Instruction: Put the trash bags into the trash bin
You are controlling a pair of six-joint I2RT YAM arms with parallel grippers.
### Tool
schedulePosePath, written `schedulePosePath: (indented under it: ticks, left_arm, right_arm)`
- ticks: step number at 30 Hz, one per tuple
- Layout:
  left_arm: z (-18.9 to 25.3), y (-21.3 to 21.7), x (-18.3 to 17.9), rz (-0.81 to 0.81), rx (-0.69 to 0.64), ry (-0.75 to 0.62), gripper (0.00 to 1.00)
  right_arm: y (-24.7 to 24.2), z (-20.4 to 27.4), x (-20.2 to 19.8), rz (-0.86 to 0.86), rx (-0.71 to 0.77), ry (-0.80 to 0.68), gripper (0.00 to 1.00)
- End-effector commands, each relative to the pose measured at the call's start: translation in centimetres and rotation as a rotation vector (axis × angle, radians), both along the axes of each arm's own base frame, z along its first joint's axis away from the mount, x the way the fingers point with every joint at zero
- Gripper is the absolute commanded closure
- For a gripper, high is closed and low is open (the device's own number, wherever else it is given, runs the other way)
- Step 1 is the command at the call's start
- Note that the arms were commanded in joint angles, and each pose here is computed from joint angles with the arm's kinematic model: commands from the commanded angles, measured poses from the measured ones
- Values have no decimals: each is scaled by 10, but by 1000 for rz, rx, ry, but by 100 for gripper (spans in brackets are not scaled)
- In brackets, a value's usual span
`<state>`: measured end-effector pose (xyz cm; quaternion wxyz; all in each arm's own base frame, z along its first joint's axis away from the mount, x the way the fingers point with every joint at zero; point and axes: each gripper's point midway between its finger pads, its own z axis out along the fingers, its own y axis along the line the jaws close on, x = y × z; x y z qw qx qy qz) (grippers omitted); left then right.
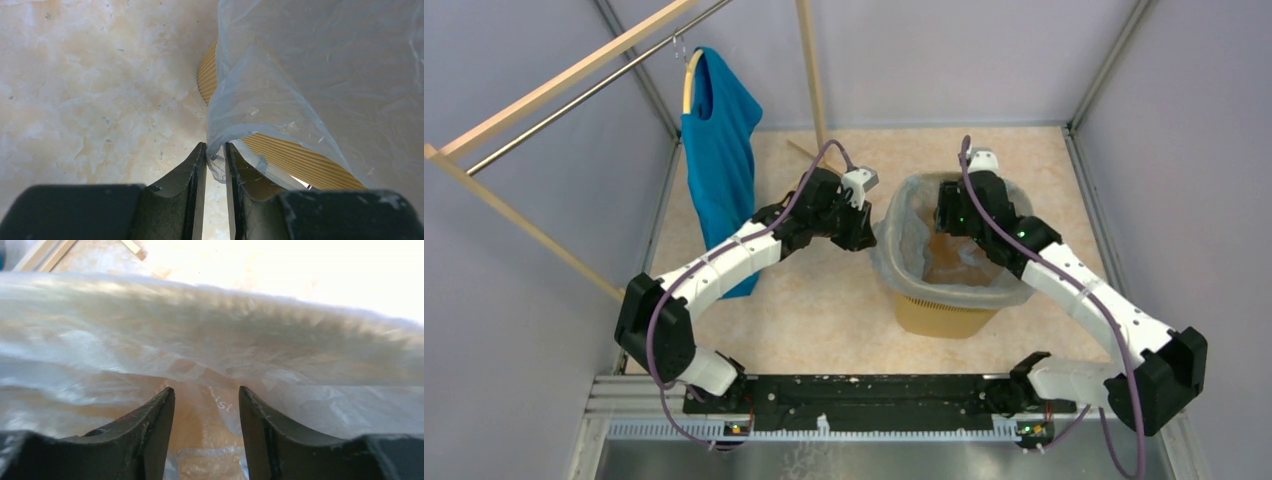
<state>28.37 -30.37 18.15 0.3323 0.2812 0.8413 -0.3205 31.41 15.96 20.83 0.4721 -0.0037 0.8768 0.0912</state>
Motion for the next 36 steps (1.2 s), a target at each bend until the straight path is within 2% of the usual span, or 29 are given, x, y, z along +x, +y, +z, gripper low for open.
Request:
schedulePosePath:
  ticks: [1, 7, 13, 28, 36]
  left_arm:
    - [3, -6, -1, -15, -19, 1, 74]
    - [3, -6, -2, -20, -18, 2, 73]
    - [2, -5, 0, -13, -12, -2, 71]
    - [-3, -4, 0, -7, 2, 2, 71]
    - [-5, -5, 0, -10, 7, 6, 71]
  right_arm:
    - [2, 62, -15, 110, -5, -65, 46]
    - [2, 40, -47, 256, -89, 93, 34]
    - [6, 4, -62, 301, -117, 221, 29]
    - [6, -90, -58, 291, -267, 372, 26]
    - [14, -117, -56, 295, -239, 395, 26]
